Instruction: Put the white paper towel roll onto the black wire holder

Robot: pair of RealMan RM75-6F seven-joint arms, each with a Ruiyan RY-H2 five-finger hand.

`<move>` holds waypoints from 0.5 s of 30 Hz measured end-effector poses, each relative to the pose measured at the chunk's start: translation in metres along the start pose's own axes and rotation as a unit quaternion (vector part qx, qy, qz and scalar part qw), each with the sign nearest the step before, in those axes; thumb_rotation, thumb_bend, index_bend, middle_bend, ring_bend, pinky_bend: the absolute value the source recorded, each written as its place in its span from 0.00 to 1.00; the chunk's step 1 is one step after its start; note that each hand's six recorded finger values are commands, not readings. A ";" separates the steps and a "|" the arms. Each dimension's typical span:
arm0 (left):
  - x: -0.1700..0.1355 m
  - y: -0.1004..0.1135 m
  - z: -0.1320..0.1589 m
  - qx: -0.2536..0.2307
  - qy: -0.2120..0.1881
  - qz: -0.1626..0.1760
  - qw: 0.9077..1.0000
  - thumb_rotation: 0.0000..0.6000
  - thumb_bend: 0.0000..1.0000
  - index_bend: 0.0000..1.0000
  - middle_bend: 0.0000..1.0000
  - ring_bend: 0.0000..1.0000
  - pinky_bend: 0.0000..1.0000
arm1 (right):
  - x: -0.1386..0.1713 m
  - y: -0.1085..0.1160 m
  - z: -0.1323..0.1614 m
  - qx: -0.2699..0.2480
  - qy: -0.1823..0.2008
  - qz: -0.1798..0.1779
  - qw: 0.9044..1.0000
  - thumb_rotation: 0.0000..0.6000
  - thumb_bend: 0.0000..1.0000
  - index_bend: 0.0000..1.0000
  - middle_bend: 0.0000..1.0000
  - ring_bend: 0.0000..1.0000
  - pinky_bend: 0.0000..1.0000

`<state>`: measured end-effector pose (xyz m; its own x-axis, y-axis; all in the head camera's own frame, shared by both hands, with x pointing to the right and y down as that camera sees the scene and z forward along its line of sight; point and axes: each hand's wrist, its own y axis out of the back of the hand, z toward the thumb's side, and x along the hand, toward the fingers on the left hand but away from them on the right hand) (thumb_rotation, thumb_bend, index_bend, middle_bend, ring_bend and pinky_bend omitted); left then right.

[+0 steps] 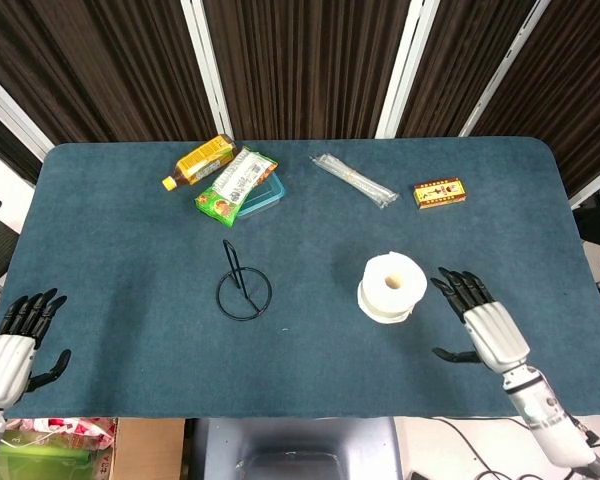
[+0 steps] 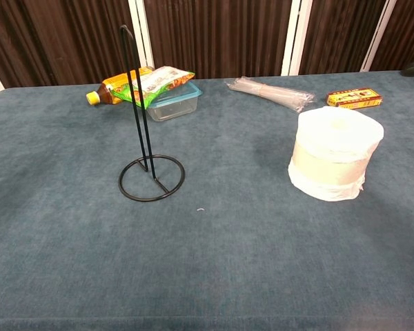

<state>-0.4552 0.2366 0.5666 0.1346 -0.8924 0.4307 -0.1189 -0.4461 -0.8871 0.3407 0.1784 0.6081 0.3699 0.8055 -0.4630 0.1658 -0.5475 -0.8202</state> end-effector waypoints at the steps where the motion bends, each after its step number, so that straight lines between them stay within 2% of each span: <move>1: 0.001 0.000 -0.001 0.000 0.003 0.001 1.000 1.00 0.40 0.06 0.00 0.00 0.01 | -0.006 -0.002 -0.001 -0.001 0.000 0.009 1.000 1.00 0.05 0.00 0.00 0.00 0.00; 5: 0.000 0.001 -0.002 0.001 0.007 0.003 1.000 1.00 0.41 0.06 0.00 0.00 0.01 | -0.038 -0.011 -0.007 -0.009 -0.013 0.046 0.999 1.00 0.05 0.00 0.00 0.00 0.00; 11: 0.002 0.000 -0.002 0.002 0.008 0.002 1.000 1.00 0.41 0.06 0.00 0.00 0.02 | -0.074 -0.016 -0.015 -0.024 -0.026 0.048 0.998 1.00 0.05 0.00 0.00 0.00 0.00; 15: 0.004 -0.002 -0.001 0.004 0.010 0.000 1.000 1.00 0.41 0.06 0.00 0.00 0.02 | -0.087 -0.021 -0.015 -0.035 -0.028 0.050 0.998 1.00 0.05 0.00 0.00 0.00 0.00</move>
<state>-0.4558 0.2337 0.5703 0.1144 -0.8936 0.4340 -0.1108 -0.4456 -0.8884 0.3192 0.1165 0.6703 0.3363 0.7567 -0.5606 0.1947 -0.6383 -0.7448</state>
